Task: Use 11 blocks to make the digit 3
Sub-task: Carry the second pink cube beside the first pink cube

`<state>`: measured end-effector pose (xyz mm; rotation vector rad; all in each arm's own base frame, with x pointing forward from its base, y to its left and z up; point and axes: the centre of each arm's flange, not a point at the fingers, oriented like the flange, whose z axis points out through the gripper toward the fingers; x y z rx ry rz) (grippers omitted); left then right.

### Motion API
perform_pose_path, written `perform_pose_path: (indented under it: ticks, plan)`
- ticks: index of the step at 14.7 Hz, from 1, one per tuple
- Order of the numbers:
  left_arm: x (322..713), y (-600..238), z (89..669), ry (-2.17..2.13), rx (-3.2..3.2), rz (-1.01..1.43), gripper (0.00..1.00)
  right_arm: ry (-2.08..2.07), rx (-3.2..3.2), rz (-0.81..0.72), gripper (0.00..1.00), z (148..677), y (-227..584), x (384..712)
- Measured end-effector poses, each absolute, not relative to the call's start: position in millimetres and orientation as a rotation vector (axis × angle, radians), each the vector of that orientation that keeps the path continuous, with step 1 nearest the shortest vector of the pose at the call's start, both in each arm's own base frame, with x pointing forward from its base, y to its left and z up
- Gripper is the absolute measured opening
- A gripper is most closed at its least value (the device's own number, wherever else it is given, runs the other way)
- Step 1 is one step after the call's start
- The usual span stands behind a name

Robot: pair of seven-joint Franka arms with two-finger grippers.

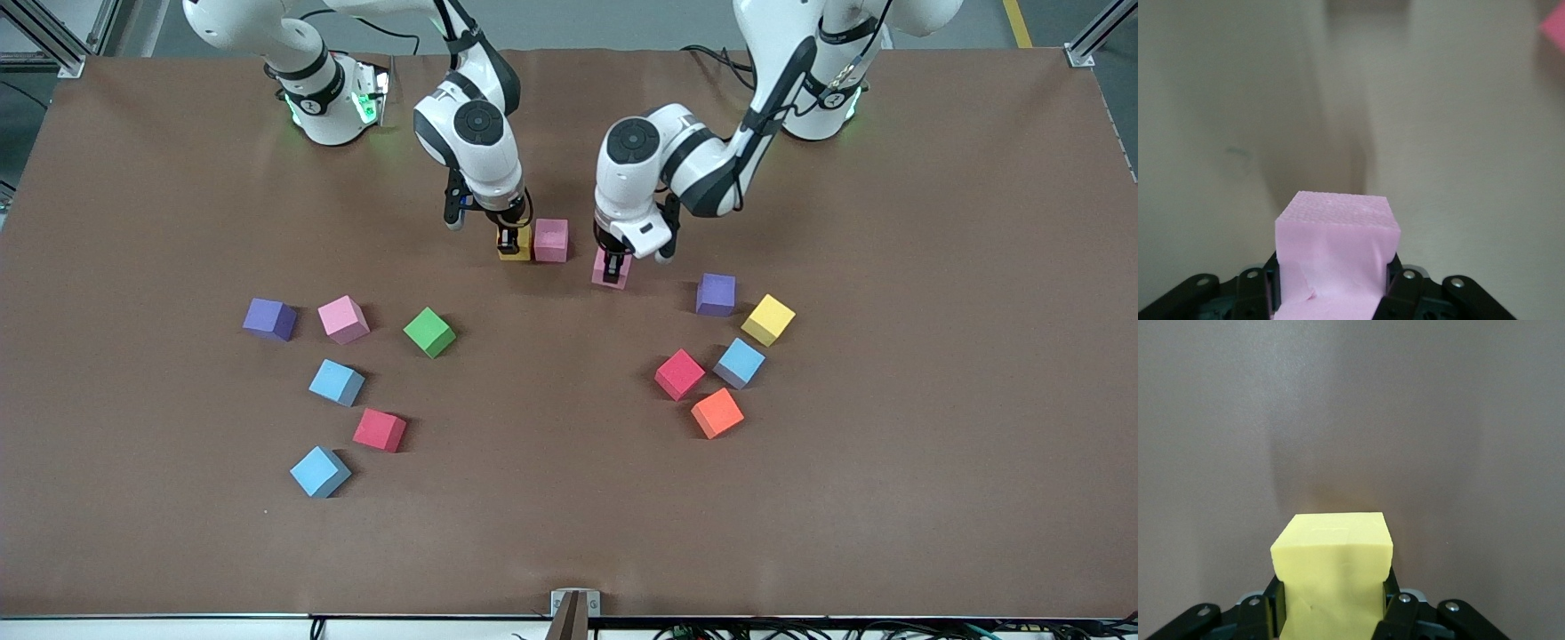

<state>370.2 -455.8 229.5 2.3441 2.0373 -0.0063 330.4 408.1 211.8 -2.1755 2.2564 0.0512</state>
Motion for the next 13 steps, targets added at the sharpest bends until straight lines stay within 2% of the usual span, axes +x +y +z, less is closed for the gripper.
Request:
perform_pose_path:
  ticks: [6, 13]
  plan:
    - [325.5, -472.6, 212.3, 2.204, 2.255, -0.005, 0.54, 2.254, -2.176, 0.051, 0.56, 211.6, 408.7, 329.9]
    - [312.8, -478.1, 198.1, 2.26, 2.234, -0.001, 0.54, 2.256, -2.171, 0.051, 0.56, 211.5, 409.5, 329.5]
